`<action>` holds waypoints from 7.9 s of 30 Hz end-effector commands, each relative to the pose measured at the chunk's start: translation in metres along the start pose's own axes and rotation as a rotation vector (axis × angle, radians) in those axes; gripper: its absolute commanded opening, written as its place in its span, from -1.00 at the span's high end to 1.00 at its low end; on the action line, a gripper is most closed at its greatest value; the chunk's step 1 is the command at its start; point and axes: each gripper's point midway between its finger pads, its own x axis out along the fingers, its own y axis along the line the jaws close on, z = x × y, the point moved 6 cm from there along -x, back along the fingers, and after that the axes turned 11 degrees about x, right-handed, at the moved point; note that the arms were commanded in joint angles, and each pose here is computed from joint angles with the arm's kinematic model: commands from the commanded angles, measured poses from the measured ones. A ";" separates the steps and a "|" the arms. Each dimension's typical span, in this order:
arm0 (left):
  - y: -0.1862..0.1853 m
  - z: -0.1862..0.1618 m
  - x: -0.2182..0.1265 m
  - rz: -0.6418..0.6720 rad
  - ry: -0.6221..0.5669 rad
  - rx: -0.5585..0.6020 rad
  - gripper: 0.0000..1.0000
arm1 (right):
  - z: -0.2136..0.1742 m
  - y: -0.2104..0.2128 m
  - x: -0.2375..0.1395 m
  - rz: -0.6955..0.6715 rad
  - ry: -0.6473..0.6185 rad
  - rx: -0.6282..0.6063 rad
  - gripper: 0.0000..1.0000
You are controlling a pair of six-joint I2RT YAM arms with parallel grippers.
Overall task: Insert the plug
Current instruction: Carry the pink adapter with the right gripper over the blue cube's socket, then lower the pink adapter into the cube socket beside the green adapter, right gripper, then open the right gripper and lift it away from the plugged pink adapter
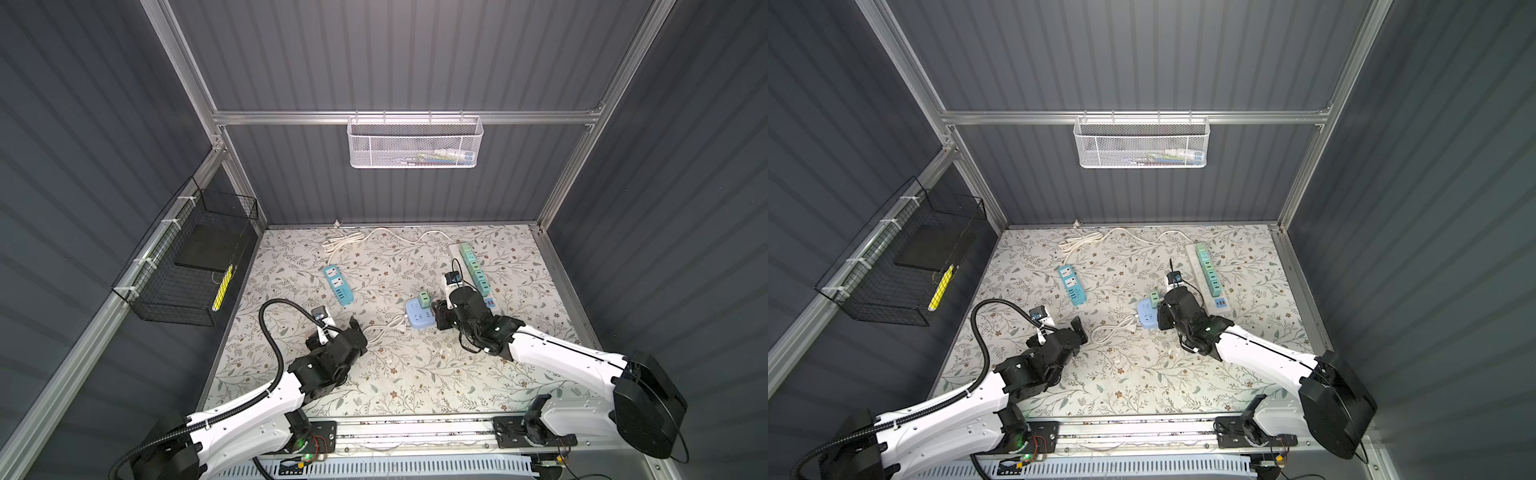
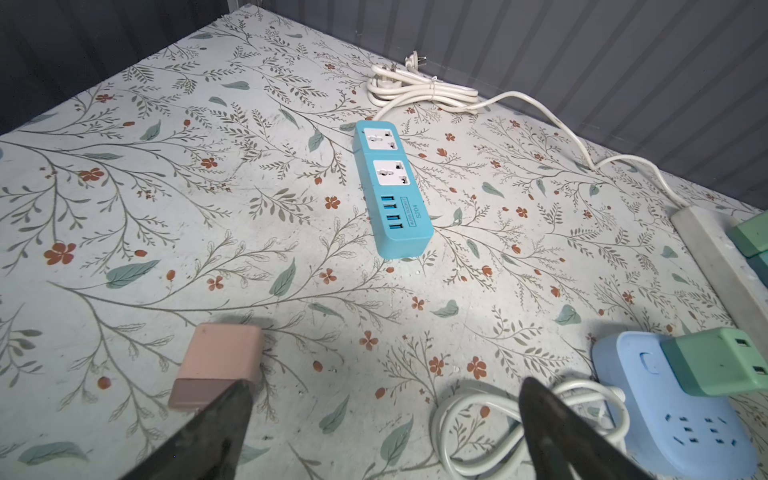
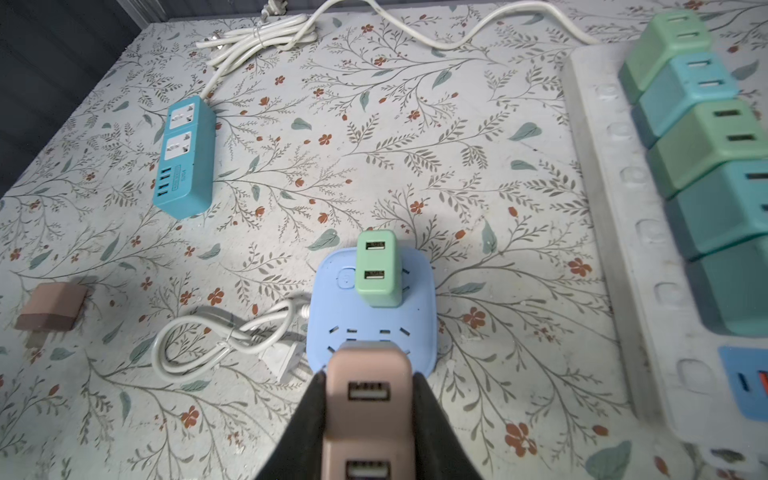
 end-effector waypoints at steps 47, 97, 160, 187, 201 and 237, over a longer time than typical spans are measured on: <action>0.021 -0.004 -0.008 0.018 -0.042 -0.001 -1.00 | -0.031 0.021 0.051 -0.115 0.078 -0.160 0.61; 0.021 -0.001 -0.010 0.008 -0.057 0.016 -1.00 | -0.071 0.004 0.075 -0.269 0.225 -0.127 0.61; 0.000 0.037 -0.023 -0.086 -0.058 -0.019 -1.00 | -0.134 -0.037 0.044 -0.346 0.323 -0.138 0.57; 0.002 0.060 -0.034 -0.052 -0.091 0.008 -1.00 | -0.018 0.009 0.005 -0.153 0.159 -0.141 -0.29; -0.007 0.062 -0.030 -0.058 -0.072 0.027 -1.00 | -0.045 -0.017 0.027 -0.213 0.231 -0.107 -0.23; -0.002 0.100 -0.011 -0.054 -0.020 0.038 -1.00 | -0.054 -0.026 0.074 0.026 0.190 0.339 0.11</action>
